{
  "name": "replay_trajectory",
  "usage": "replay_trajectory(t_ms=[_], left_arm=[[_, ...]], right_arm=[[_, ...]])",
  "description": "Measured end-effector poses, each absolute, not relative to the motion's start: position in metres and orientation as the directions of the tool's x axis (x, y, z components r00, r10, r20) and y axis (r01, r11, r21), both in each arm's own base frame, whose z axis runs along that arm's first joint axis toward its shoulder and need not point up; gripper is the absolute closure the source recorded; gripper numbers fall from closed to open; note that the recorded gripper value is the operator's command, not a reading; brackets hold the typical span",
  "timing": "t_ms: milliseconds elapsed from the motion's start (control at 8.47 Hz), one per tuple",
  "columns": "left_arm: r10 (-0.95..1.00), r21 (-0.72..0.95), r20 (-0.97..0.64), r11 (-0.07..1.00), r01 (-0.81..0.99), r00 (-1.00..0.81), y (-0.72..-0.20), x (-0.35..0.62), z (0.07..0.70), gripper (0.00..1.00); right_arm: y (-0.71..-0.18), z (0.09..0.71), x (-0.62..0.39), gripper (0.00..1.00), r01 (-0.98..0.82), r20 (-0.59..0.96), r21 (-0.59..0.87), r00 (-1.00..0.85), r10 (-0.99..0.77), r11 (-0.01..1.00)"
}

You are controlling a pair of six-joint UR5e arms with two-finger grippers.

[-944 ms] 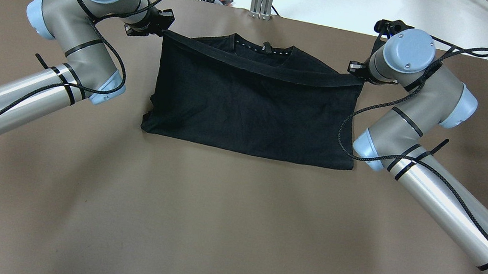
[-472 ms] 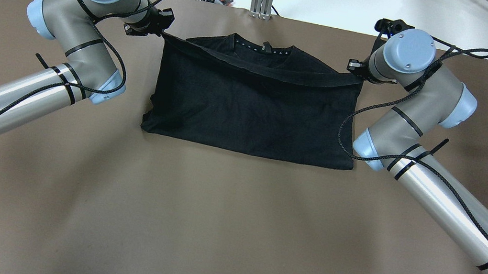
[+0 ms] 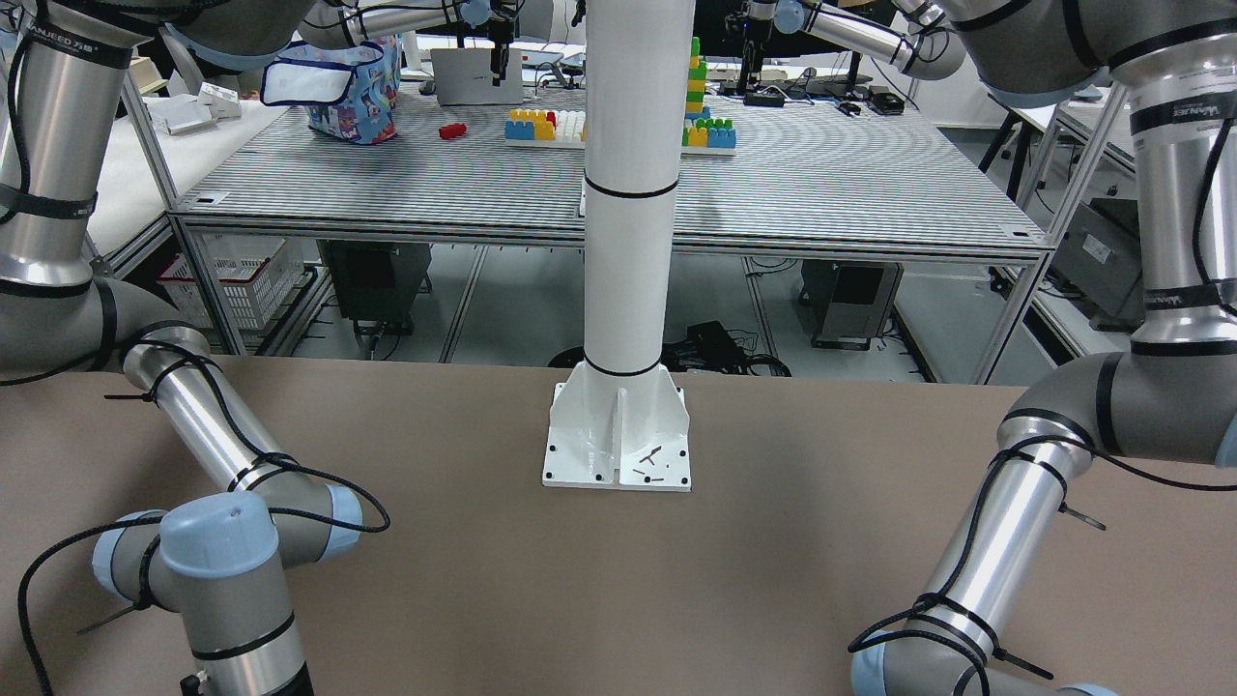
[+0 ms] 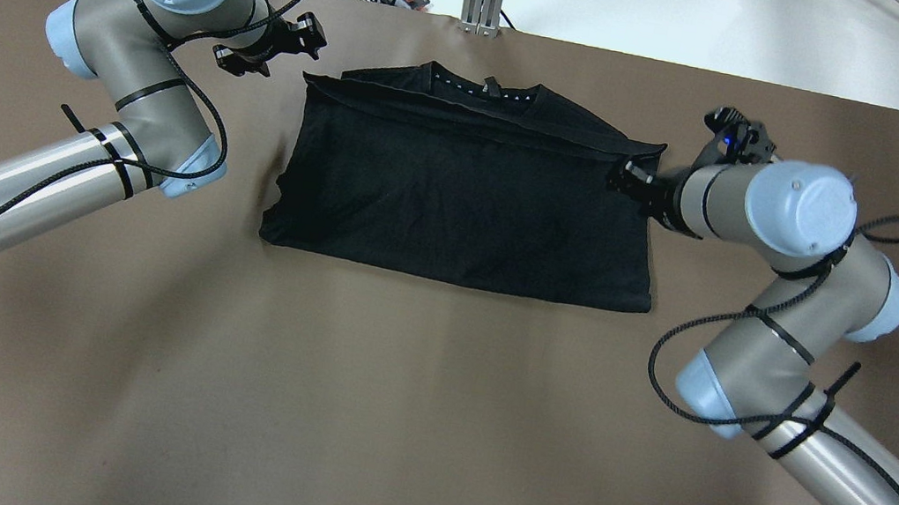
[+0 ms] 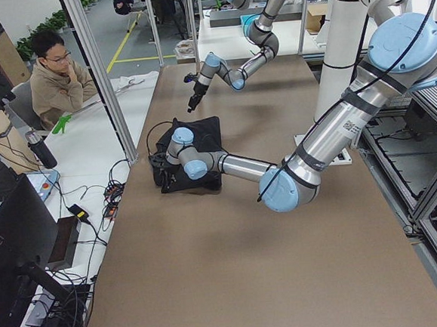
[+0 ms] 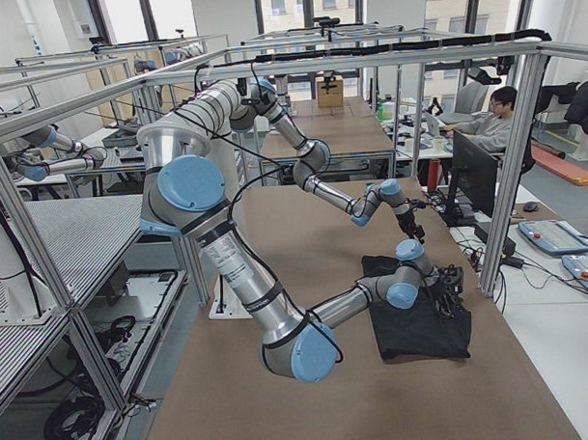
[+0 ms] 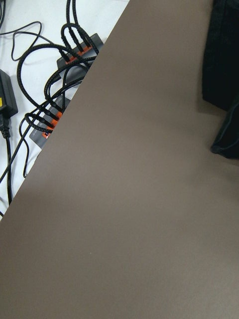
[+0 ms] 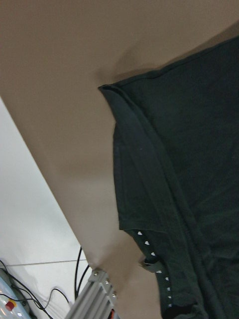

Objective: Fold clothes
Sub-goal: 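Move the right gripper to the folded shirt's corner nearest the robot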

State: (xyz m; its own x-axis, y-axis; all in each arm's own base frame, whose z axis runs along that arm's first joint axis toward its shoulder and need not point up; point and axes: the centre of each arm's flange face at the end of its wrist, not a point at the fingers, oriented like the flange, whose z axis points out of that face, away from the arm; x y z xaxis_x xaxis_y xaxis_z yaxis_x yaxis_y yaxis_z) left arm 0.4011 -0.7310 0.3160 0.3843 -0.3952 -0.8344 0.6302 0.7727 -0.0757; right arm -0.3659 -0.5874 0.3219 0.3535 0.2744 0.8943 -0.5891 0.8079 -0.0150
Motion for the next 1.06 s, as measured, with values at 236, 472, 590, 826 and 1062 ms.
replay_trajectory(t_ms=[236, 472, 590, 826, 1062], left_arm=[[-0.397, -0.078, -0.833, 0.774, 0.629, 0.385, -0.728, 0.403, 0.321, 0.17], [-0.404, -0.099, -0.84, 0.771, 0.629, 0.364, -0.719, 0.411, 0.316, 0.17], [-0.404, -0.107, -0.843, 0.772, 0.626, 0.354, -0.714, 0.416, 0.312, 0.17], [-0.407, -0.117, -0.847, 0.771, 0.626, 0.343, -0.71, 0.42, 0.308, 0.17], [-0.408, -0.12, -0.847, 0.771, 0.626, 0.341, -0.709, 0.421, 0.308, 0.17]], right_arm=[[-0.531, 0.361, -0.385, 0.38, -0.539, 0.912, -0.039, 0.325, 0.25, 0.842], [-0.499, 0.401, -0.393, 0.39, -0.508, 0.911, -0.045, 0.333, 0.244, 0.86], [-0.494, 0.415, -0.396, 0.4, -0.505, 0.904, -0.043, 0.347, 0.249, 0.862], [-0.492, 0.431, -0.399, 0.42, -0.506, 0.893, -0.039, 0.37, 0.258, 0.862], [-0.493, 0.446, -0.399, 0.69, -0.508, 0.879, -0.039, 0.392, 0.27, 0.861]])
